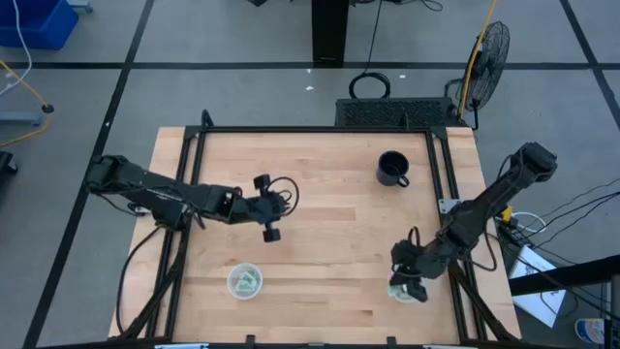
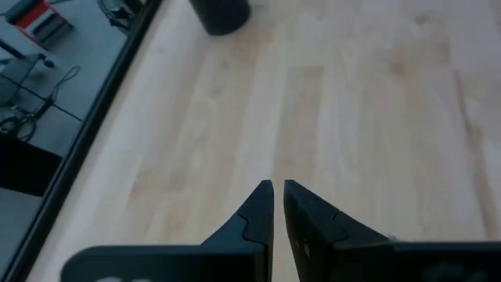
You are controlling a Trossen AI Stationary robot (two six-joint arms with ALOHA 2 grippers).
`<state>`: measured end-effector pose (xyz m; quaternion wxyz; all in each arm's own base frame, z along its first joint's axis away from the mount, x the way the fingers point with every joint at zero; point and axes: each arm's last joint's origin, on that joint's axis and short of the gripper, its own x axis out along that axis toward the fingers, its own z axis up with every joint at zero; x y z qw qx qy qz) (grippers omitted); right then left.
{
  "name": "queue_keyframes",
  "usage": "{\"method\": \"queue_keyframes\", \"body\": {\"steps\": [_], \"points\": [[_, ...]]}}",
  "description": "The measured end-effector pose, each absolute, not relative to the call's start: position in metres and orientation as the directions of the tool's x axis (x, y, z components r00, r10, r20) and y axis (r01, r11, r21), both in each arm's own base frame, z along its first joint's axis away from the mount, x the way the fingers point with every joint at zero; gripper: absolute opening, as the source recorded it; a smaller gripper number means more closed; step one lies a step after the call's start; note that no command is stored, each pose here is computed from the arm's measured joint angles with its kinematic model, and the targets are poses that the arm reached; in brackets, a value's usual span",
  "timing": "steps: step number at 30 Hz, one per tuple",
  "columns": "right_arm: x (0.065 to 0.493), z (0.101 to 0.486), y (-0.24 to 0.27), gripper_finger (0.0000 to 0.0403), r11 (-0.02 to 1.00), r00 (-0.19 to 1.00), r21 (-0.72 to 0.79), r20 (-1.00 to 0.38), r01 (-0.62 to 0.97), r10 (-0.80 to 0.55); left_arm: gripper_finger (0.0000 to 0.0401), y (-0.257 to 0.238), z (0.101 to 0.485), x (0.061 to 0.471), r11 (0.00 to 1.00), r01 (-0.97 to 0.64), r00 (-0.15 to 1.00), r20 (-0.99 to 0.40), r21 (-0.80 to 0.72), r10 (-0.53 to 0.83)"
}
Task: Pick and place Stevia / Truvia into bins
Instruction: Put the stevia packet into the left transparent container, then return to Home Position
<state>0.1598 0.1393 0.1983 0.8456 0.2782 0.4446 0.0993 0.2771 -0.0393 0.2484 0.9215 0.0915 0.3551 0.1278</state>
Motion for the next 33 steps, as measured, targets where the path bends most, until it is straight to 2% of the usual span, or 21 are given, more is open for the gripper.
{"method": "queue_keyframes", "body": {"steps": [4, 7, 12, 24, 30, 33], "points": [[0.148, 0.191, 0.145, 0.0001, 0.802, 0.480, 0.570, -0.763, 0.181, 0.434, 0.0035, -0.030, 0.250, 0.279, 0.945, -0.207, 0.715, -0.620, 0.254, 0.323], [0.138, 0.181, 0.146, 0.0001, 0.810, 0.373, 0.517, -0.835, 0.276, 0.405, 0.0035, -0.024, 0.250, 0.280, 0.941, -0.227, 0.710, -0.618, 0.253, 0.337], [0.133, 0.172, 0.148, 0.0008, 0.817, 0.313, 0.452, -0.883, 0.358, 0.351, 0.0035, -0.017, 0.250, 0.281, 0.935, -0.250, 0.705, -0.615, 0.251, 0.353], [0.135, 0.167, 0.150, 0.0086, 0.818, 0.303, 0.438, -0.891, 0.374, 0.338, 0.0035, -0.009, 0.252, 0.283, 0.928, -0.279, 0.710, -0.599, 0.246, 0.371], [0.137, 0.172, 0.150, 0.0090, 0.779, 0.332, 0.483, -0.868, 0.399, 0.368, 0.0035, -0.009, 0.253, 0.284, 0.928, -0.275, 0.720, -0.585, 0.253, 0.373], [0.137, 0.179, 0.150, 0.0087, 0.770, 0.373, 0.531, -0.835, 0.354, 0.404, 0.0035, -0.009, 0.253, 0.284, 0.927, -0.276, 0.721, -0.583, 0.253, 0.374]]}}
